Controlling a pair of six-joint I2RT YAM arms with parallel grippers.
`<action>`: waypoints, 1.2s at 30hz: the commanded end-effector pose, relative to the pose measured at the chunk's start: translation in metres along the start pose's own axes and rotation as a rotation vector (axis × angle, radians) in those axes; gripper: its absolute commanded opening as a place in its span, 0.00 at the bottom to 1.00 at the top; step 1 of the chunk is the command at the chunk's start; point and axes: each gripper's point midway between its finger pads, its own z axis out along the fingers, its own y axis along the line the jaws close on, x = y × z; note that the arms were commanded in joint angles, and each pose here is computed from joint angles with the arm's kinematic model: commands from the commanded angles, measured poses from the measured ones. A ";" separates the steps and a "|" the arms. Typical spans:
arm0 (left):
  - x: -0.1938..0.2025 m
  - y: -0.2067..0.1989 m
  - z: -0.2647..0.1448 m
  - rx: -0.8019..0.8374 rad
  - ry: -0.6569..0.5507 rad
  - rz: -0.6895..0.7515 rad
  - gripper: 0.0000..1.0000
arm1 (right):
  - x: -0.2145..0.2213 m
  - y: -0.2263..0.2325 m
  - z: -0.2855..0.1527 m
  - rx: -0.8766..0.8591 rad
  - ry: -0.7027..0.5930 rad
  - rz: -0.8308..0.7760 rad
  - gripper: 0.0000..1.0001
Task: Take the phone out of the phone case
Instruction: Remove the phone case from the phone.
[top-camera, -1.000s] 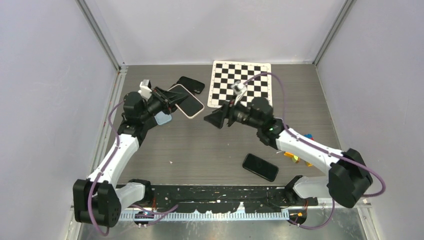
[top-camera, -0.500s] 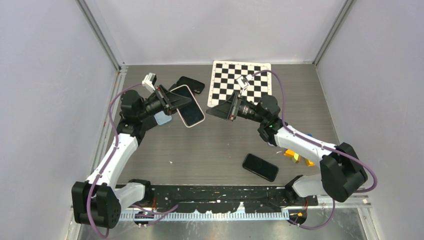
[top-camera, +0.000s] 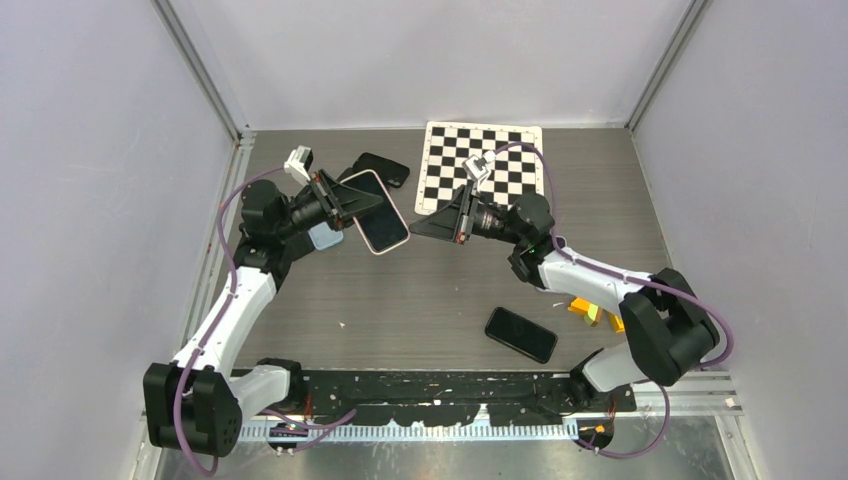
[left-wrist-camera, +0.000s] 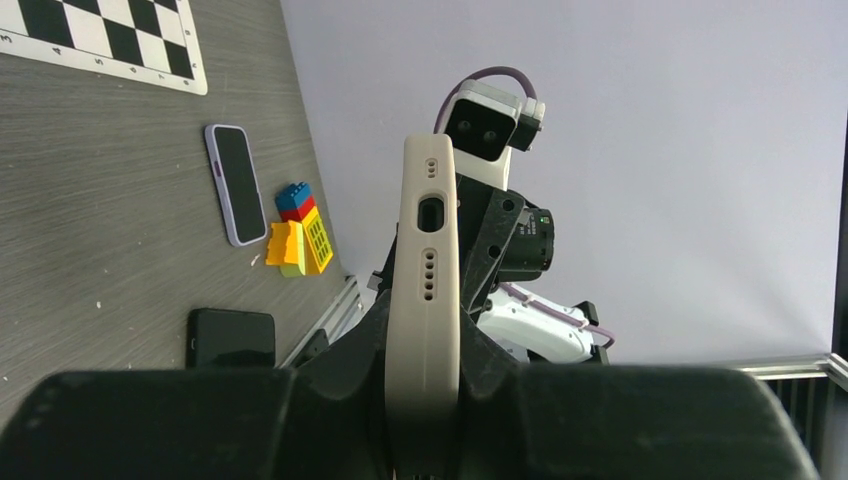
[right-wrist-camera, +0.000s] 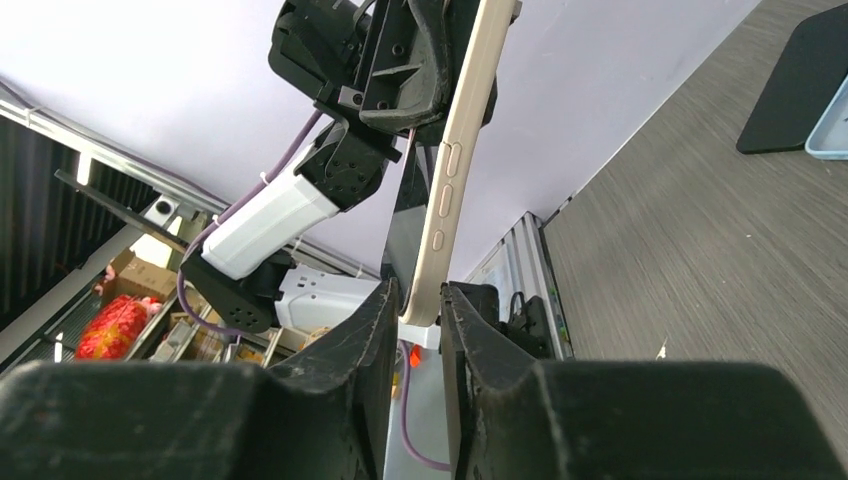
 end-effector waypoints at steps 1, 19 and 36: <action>-0.008 -0.044 -0.004 0.108 -0.030 0.104 0.00 | -0.001 0.017 0.001 -0.086 0.017 -0.034 0.27; -0.003 -0.080 -0.010 0.239 -0.033 0.070 0.00 | 0.023 -0.016 0.020 0.055 0.088 -0.070 0.15; -0.005 -0.140 -0.032 0.417 -0.048 -0.029 0.00 | 0.041 -0.132 -0.005 0.536 0.091 -0.066 0.04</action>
